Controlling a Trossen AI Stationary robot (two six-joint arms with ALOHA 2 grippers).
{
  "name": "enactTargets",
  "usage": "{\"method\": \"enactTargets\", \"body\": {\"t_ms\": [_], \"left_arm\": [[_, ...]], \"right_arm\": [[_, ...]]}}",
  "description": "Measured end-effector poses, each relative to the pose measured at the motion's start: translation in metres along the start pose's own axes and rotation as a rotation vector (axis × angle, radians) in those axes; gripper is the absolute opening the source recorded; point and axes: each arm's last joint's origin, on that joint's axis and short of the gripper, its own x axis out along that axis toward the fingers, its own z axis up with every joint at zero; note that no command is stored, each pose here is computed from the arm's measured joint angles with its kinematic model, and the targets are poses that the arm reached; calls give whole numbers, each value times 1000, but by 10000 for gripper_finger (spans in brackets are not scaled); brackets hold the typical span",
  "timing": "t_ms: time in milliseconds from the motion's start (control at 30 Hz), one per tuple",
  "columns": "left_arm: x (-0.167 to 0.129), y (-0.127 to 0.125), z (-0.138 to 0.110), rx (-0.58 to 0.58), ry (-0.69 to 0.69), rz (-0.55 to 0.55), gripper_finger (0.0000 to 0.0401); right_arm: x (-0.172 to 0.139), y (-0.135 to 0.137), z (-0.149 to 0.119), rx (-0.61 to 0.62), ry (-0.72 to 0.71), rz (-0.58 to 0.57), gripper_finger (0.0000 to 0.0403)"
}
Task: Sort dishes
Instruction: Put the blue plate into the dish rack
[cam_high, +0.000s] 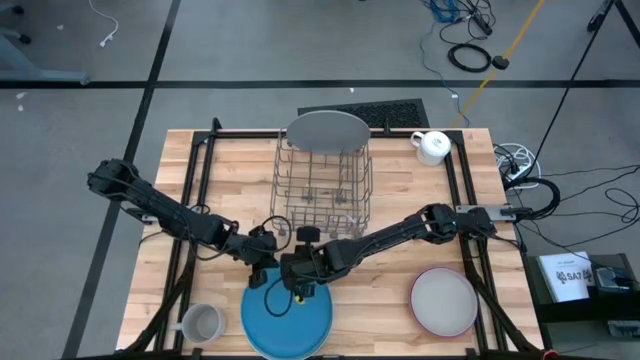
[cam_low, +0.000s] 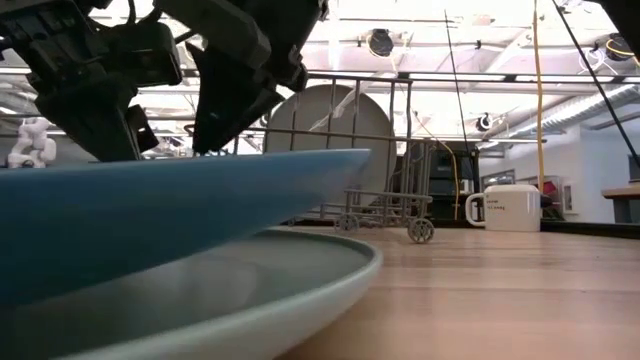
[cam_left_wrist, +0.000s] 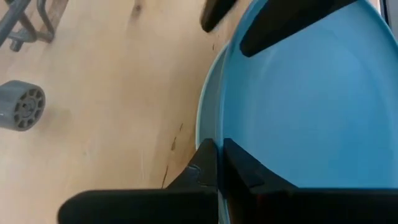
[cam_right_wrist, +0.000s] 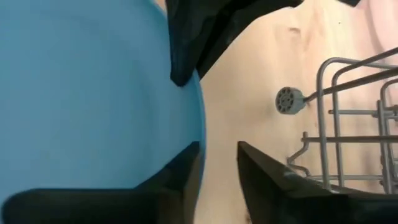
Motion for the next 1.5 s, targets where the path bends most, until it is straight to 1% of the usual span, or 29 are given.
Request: {"method": "enactTargets", "body": {"t_ms": [67,200,300,400,533,633,733,833,900,1200,1333,1433,1500], "left_arm": [[0,0,0,10,-3,2,0],[-2,0,1,16,-22,16,0],[-6,0,2,18,-39,14,0],[-9,0,4,33,-60,23,0],[-11,0,5,37,-76,30,0],[-13,0,5,37,-89,39,0],[-14,0,5,39,-91,42,0],[-14,0,5,41,-95,48,0],[-14,0,5,42,-96,50,0],[-13,1,5,39,-108,67,3],[-14,1,7,34,-139,85,29],[-15,-1,14,20,-232,98,53],[-18,-3,18,24,-277,87,70]], "right_arm": [[0,-1,0,3,4,10,135],[2,-4,1,43,40,141,167],[5,-6,-1,64,55,136,174],[8,-10,0,91,63,140,171],[10,-16,1,109,73,173,154],[12,-18,2,117,75,199,129],[12,-20,2,121,79,209,89],[12,-21,2,122,78,207,35],[11,-21,3,118,75,204,14],[11,-21,3,84,67,184,3],[10,-18,2,66,60,148,2],[9,-17,2,64,55,168,1],[8,-13,2,54,54,179,0]]}}
